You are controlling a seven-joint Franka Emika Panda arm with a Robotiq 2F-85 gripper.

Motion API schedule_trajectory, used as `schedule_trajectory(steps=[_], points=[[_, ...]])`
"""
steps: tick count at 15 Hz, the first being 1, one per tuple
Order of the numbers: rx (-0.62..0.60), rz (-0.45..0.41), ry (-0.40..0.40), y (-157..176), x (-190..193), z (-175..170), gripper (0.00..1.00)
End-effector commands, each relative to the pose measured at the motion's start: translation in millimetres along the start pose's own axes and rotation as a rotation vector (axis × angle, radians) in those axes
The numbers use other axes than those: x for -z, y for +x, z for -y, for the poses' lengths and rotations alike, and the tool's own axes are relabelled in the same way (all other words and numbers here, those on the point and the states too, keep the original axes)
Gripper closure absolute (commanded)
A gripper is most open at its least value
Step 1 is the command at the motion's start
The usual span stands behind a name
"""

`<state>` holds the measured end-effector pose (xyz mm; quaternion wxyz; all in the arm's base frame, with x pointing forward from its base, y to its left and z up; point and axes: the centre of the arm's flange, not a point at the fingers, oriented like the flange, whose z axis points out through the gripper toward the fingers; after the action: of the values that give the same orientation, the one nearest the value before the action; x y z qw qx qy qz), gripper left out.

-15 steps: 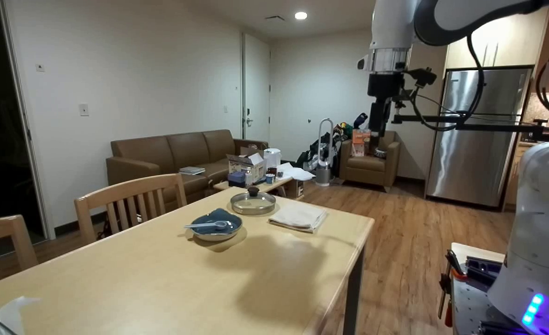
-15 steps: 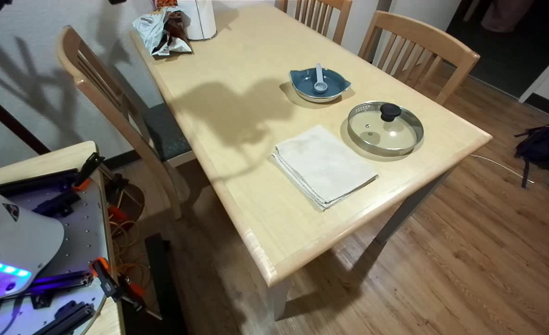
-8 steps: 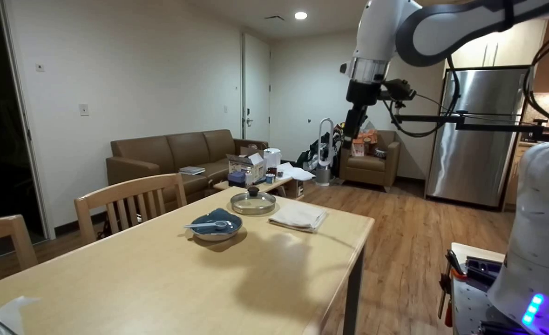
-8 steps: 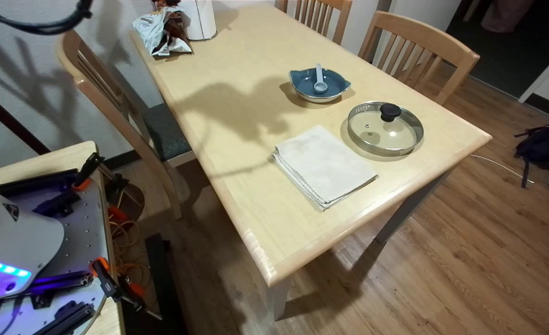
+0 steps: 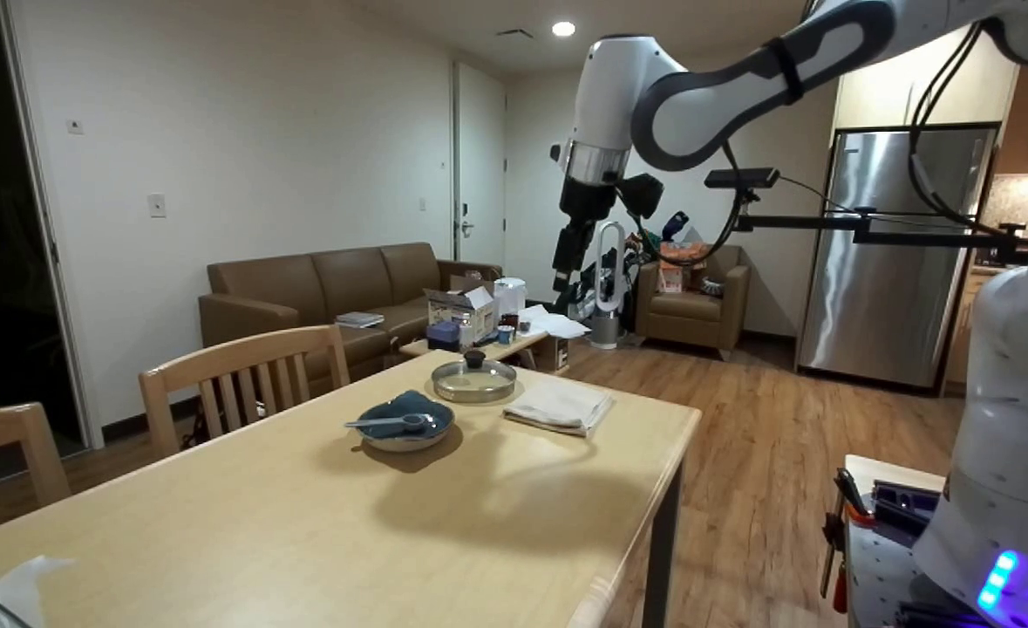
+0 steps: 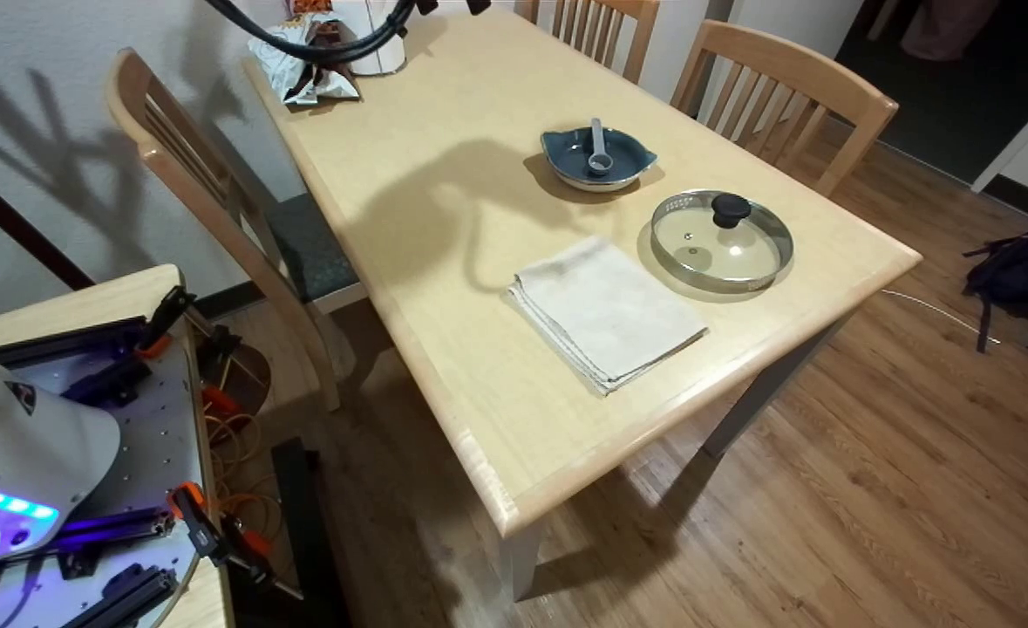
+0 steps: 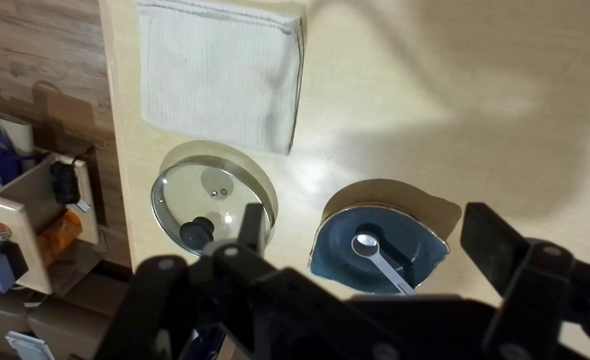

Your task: Pick the object from the pan and put it on the cloth on the table

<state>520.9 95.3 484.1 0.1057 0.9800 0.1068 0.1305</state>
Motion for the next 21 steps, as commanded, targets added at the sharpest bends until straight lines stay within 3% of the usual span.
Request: schedule_trajectory(steps=[1, 2, 4, 7, 12, 13, 18, 19, 21], points=[[0.000, 0.000, 0.001, 2.5, -1.0, -0.1, 0.00], [-0.008, 0.057, 0.000, 4.3, -1.3, -2.0, 0.00], [0.048, 0.139, 0.105, 23.9, -5.1, -7.1, 0.00], [0.148, 0.248, 0.169, 77.7, -5.8, -22.6, 0.00], [0.267, 0.489, 0.093, 118.8, -34.2, -77.6, 0.00], [0.197, 0.421, 0.110, 57.7, -34.1, -55.1, 0.00], [0.227, 0.474, 0.107, 74.5, -50.8, -67.1, 0.00], [0.323, 0.493, 0.174, 81.3, -53.1, -67.0, 0.00], [0.439, 0.467, 0.188, 98.8, -68.5, -71.7, 0.00]])
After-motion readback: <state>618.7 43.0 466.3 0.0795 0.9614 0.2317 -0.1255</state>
